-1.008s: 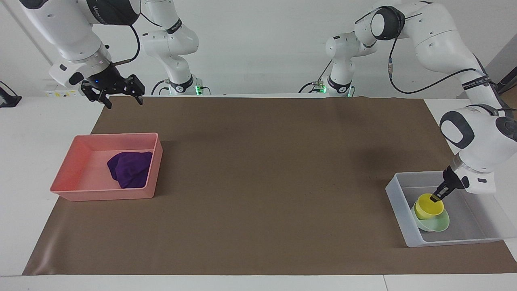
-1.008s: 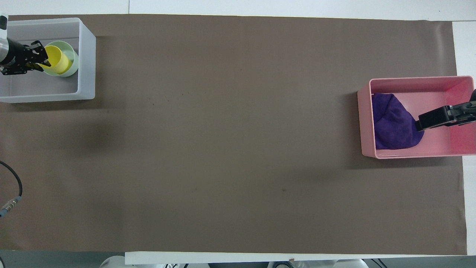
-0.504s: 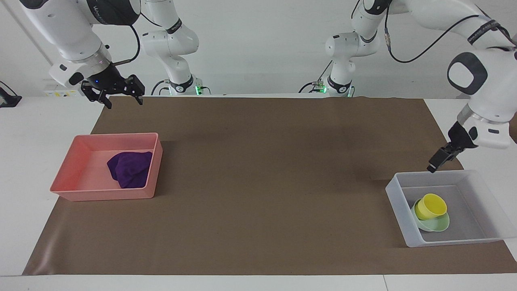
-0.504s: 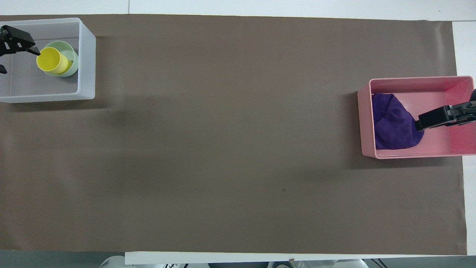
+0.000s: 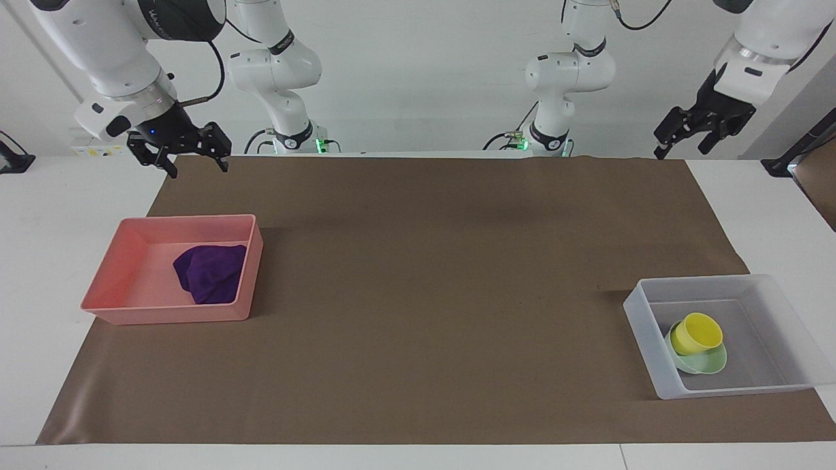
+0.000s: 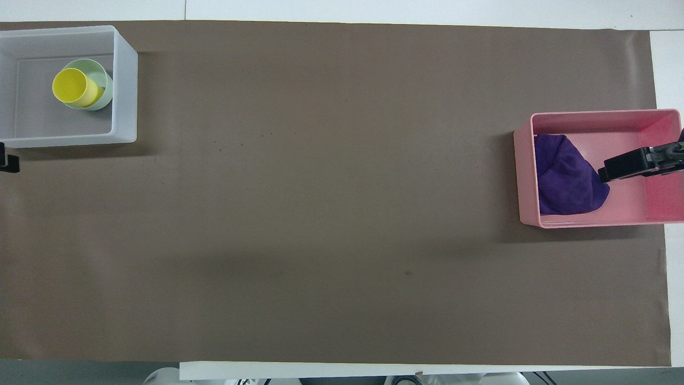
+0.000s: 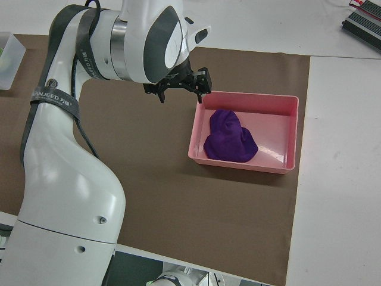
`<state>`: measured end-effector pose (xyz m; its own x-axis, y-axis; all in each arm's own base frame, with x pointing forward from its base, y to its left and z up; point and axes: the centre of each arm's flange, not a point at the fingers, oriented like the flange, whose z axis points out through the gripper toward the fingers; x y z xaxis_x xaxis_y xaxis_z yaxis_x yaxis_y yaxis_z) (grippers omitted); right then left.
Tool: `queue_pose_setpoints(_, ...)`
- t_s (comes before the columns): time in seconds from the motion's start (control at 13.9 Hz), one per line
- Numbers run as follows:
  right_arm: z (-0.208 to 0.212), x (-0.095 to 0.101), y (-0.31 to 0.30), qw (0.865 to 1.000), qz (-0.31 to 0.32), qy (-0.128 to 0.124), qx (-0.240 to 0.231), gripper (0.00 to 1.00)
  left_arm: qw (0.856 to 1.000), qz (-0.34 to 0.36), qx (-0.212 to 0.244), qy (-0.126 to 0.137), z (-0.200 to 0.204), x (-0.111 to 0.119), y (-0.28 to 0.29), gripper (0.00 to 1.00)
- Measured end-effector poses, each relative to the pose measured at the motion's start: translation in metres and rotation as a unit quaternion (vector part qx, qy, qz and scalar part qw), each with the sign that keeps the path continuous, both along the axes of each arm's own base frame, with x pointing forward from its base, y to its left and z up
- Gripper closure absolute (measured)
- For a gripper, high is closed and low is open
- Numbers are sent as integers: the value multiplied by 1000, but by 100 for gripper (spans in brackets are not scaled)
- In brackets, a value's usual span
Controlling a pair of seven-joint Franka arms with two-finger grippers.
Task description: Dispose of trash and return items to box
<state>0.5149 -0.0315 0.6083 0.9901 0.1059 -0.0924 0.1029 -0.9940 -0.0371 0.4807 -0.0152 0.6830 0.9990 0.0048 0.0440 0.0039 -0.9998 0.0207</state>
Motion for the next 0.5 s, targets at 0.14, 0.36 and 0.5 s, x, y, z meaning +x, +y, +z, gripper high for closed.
queue_pose_setpoints(0.14,0,0,0,1000,0,0,0,0,1000,-11,7,-3,2,-2,3,0)
queue_pose_setpoints(0.36,-1,0,0,1000,0,1,-1,0,999,-23,16,16,-18,16,-4,0)
queue_pose_setpoints(0.5,-4,0,0,1000,0,4,-1,0,999,-28,17,29,-38,37,-10,0)
